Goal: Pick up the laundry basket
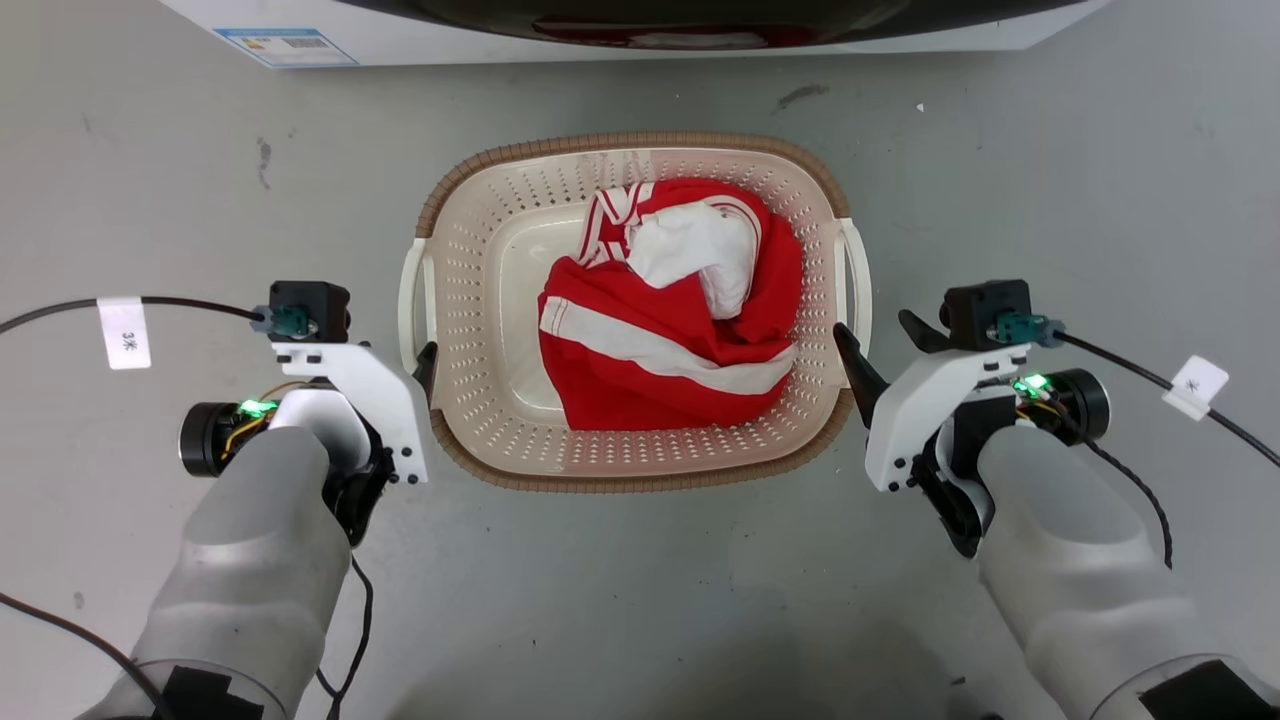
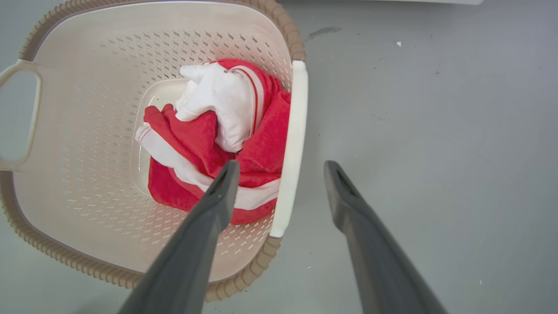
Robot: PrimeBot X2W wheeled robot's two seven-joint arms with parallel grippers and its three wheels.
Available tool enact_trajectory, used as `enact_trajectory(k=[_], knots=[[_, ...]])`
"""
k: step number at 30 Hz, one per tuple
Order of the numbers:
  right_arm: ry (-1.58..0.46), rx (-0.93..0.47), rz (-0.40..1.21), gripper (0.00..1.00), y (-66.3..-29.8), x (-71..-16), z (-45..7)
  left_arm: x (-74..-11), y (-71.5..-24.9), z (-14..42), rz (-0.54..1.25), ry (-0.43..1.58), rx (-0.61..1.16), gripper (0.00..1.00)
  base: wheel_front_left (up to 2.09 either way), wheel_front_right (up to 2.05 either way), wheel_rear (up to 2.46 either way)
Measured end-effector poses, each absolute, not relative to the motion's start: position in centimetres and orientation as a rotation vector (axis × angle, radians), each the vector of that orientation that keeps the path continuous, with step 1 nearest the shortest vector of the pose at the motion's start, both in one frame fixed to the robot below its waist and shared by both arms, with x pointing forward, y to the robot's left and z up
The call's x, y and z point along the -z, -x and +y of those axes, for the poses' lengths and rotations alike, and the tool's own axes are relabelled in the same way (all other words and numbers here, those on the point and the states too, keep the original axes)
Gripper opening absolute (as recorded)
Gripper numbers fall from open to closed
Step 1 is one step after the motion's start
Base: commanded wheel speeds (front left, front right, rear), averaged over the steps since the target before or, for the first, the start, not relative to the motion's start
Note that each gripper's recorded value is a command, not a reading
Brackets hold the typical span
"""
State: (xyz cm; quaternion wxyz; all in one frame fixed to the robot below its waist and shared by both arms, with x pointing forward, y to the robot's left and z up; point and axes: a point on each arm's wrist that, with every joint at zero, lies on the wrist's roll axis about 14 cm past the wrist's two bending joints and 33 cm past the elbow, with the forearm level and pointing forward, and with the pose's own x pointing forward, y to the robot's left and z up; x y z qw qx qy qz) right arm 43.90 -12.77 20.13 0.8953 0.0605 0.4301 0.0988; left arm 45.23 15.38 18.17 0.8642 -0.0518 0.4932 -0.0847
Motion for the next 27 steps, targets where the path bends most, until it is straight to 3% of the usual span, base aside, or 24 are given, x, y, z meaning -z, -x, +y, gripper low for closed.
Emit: enact_trajectory(k=[19,20,21,22,23,27], knots=[[-0.120,-0.277,1.052,1.00,-43.5,-17.0,-11.2,-15.4,-46.6,14.4,1.102,0.124,0.213,1.00,0.00,0.00,0.00],[-0.120,-0.280,1.065,0.92,-43.3,-16.9,-11.2,-15.3,-46.6,14.3,1.103,0.128,0.214,0.96,0.00,0.00,0.00],[-0.121,-0.283,1.075,0.48,-43.2,-16.8,-11.1,-15.2,-46.6,14.2,1.106,0.129,0.217,0.35,0.00,0.00,0.00],[-0.125,-0.283,1.082,0.13,-43.1,-16.6,-11.1,-15.1,-46.7,14.1,1.104,0.131,0.219,0.00,0.00,0.00,0.00],[-0.127,-0.285,1.093,0.00,-42.9,-16.5,-11.0,-15.1,-46.8,14.0,1.102,0.135,0.220,0.00,0.00,0.00,0.00],[-0.128,-0.278,1.108,0.00,-42.9,-16.4,-11.3,-14.9,-46.6,13.9,1.116,0.142,0.222,0.00,0.00,0.00,0.00]])
